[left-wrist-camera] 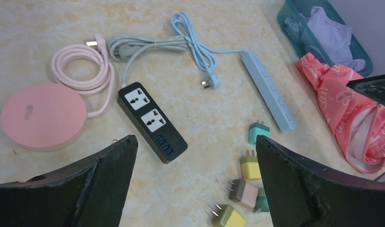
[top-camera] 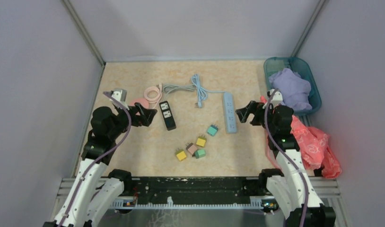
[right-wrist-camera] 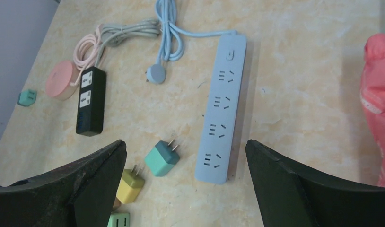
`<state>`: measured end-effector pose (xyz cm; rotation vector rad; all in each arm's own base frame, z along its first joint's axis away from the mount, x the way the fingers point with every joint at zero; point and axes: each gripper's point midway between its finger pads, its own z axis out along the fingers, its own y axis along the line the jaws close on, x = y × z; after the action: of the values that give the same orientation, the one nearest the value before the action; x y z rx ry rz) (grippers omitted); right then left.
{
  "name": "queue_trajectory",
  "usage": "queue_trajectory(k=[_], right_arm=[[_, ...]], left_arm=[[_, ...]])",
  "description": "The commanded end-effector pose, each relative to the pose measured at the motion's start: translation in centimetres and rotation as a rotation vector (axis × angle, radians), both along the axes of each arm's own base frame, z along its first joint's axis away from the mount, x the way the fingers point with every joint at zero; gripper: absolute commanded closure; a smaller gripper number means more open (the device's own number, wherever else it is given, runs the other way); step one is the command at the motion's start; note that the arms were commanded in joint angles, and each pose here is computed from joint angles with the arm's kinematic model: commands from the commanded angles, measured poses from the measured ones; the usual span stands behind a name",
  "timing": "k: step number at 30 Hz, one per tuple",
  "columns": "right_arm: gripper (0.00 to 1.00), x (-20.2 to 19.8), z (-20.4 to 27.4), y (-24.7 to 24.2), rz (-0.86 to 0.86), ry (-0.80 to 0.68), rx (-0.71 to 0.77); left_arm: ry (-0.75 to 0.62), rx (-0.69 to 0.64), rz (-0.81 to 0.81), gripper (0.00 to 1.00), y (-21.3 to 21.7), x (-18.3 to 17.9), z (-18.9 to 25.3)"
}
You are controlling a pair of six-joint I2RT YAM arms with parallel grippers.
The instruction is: Insert the plug
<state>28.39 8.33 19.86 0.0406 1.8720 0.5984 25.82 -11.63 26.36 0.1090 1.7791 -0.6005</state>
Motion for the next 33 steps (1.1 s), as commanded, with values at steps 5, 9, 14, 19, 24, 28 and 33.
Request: queue_trajectory(k=[5,9,14,19,24,28,33], right_arm=[[0.06,1.6,-5.3,2.5,0.054,0.138,0.001],[0.10,2.4,-7.8,2.7,0.036,0.197,-0.025],[0.15,3.1,-9.9,3.1,0.038,0.254,-0.043],[0.22,3.8,-11.3,3.6,0.041,0.289,-0.071],[0.29,4.2,-12.9,4.0,0.040,0.327,-0.119],[0.37,4.0,-13.9,4.7,0.059,0.358,-0.169],[0.51,3.4,-14.3,5.0,0.054,0.371,-0.253]], left_arm=[[0.246,-0.094,-0.119,0.00,-3.0,-0.1,-4.8],[0.306,-0.121,-0.135,0.00,-4.0,-0.2,-6.6],[0.368,-0.123,-0.149,0.00,-5.1,-0.3,-8.4],[0.416,-0.119,-0.161,0.02,-6.1,-0.4,-10.1],[0.458,-0.093,-0.174,0.03,-7.3,-0.9,-11.9],[0.470,-0.048,-0.171,0.03,-8.1,-1.1,-12.9],[0.487,0.008,-0.169,0.03,-8.9,-1.4,-14.0]])
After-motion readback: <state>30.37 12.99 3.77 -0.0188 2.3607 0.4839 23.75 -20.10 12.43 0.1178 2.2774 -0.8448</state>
